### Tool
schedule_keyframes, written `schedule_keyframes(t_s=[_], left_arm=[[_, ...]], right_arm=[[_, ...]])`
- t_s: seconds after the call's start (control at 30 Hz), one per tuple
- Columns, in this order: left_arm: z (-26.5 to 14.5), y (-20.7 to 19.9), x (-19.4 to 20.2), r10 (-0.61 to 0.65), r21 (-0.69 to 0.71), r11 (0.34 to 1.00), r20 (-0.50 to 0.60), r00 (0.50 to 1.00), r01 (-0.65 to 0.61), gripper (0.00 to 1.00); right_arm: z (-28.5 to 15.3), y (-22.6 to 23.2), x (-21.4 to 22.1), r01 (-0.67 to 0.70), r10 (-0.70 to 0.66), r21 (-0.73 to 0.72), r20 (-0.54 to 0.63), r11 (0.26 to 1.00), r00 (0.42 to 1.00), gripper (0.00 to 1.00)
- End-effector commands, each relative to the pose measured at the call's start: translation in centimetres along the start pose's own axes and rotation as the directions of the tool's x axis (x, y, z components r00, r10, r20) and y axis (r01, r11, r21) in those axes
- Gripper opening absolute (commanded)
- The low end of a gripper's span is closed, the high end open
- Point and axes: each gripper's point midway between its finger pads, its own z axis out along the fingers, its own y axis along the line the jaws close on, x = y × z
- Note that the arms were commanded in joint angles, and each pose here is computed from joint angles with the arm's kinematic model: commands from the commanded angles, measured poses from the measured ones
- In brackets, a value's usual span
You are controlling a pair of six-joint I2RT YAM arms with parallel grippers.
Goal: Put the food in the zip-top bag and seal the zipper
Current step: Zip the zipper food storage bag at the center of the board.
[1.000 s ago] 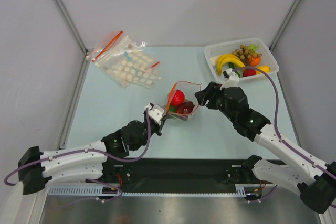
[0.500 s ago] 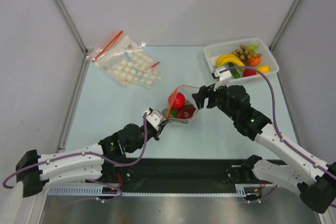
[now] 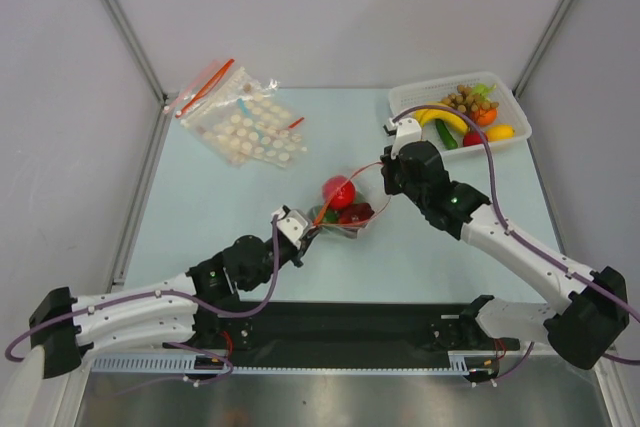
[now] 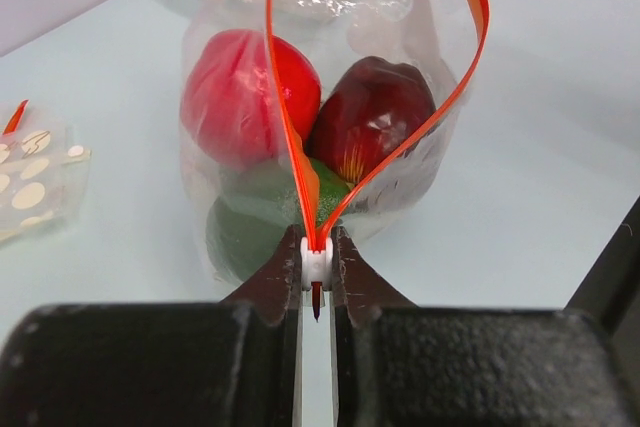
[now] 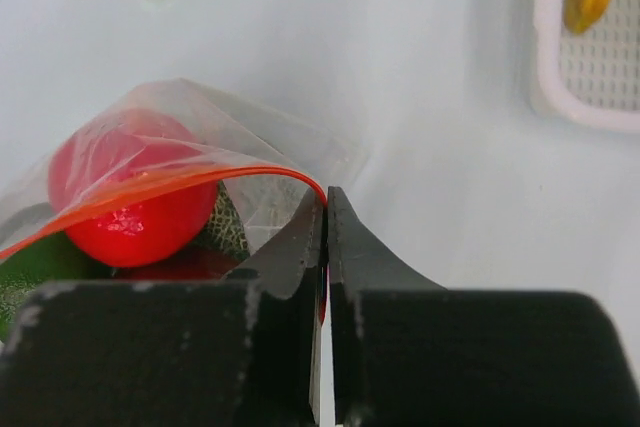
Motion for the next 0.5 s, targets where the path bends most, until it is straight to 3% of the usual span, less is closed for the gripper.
schedule_keyframes(t_s=[0.0,0.23,0.33,0.47], left_arm=[[0.4,0.7,-2.8,-0.026,-0.013,1.0,0.1,0.995,0.028,0.0],[3.1,1.3,-6.3,-0.049,0.048,0.998,0.13,0.99,0.043,0.0],[3.4,1.7,-7.7,-0.068,0.114,0.992,0.191,0.979,0.047,0.0],[3.3,1.8,-8.1,-0.104,0.205,0.977,0.194,0.975,0.064,0.0]], right_arm=[[-1.3,-2.1,-1.6,-0.096,0.091,0.121,0.05,0.988,0.995,0.0],[-4.4,-3.3,-1.6,-0.151,0.127,0.194,0.132,0.969,0.983,0.0],[-5.3,-3.7,-1.0,-0.115,0.094,0.258,0.093,0.959,0.991,0.0],[-6.7,-2.4,-1.0,-0.075,0.056,0.264,0.081,0.961,0.995,0.01]])
